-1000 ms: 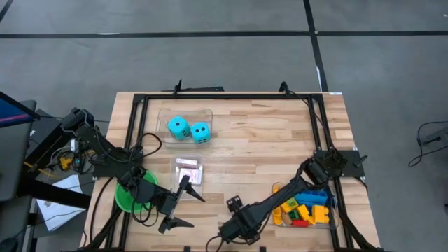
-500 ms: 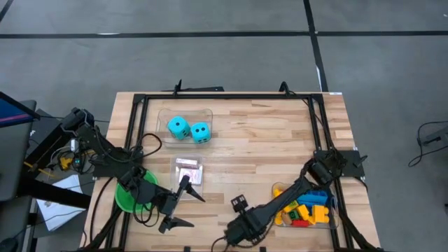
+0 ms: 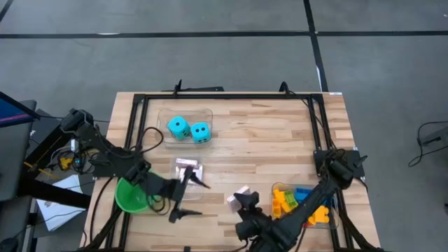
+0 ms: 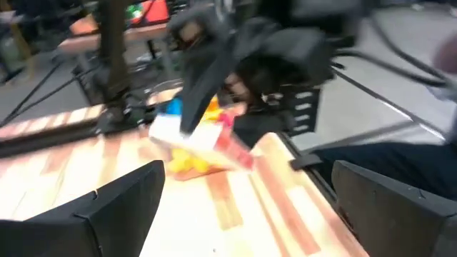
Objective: Pick & Place Toys
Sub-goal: Put the orange playing card box into the bottom left transparent bin
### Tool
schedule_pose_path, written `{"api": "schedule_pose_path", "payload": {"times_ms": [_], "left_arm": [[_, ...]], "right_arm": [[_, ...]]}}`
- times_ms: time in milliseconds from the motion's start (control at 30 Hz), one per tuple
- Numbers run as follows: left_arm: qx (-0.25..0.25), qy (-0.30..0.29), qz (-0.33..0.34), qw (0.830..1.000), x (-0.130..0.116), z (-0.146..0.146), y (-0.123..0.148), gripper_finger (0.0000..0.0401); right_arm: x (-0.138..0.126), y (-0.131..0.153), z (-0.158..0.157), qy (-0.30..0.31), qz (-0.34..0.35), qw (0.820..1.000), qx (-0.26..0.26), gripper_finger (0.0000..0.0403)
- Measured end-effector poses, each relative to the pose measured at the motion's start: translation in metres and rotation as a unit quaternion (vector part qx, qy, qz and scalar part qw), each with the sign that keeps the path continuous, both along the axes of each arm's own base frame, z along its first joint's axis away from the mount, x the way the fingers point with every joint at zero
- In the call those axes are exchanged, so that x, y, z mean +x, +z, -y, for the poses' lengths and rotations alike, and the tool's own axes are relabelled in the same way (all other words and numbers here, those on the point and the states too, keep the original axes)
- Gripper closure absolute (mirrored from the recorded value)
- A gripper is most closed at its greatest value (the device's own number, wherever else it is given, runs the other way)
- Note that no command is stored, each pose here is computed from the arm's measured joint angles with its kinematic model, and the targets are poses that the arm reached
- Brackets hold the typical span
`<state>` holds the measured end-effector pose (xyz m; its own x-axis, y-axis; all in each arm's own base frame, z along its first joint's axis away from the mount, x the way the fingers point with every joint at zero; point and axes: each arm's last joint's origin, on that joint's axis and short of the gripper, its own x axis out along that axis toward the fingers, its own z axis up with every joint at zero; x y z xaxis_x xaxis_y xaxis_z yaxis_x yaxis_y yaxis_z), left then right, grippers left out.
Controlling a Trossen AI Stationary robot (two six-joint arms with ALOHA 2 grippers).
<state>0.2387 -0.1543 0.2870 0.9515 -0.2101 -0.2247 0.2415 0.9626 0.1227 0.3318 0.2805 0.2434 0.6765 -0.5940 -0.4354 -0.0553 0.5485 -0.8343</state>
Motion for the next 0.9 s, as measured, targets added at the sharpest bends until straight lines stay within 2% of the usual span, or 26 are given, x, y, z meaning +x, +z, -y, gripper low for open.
{"api": "schedule_pose_path", "payload": {"times_ms": [133, 300, 533, 900], "left_arm": [[-0.027, 0.042, -0.014, 0.999, 0.013, -0.014, -0.005, 0.0003], [-0.039, 0.078, -0.015, 0.996, 0.031, -0.025, -0.015, 0.0003], [-0.073, 0.089, 0.038, 0.993, 0.04, -0.03, -0.008, 0.0003], [-0.144, 0.123, 0.034, 0.981, 0.047, -0.041, -0.009, 0.0003]], "right_arm": [[0.0, 0.004, 0.0, -0.017, 0.071, 0.994, -0.076, 0.0103], [0.007, 0.008, 0.009, -0.043, 0.12, 0.985, -0.113, 0.0103], [0.023, 0.009, 0.028, -0.075, 0.131, 0.982, -0.114, 0.0103], [0.038, 0.01, 0.045, -0.099, 0.133, 0.979, -0.114, 0.0103]]}}
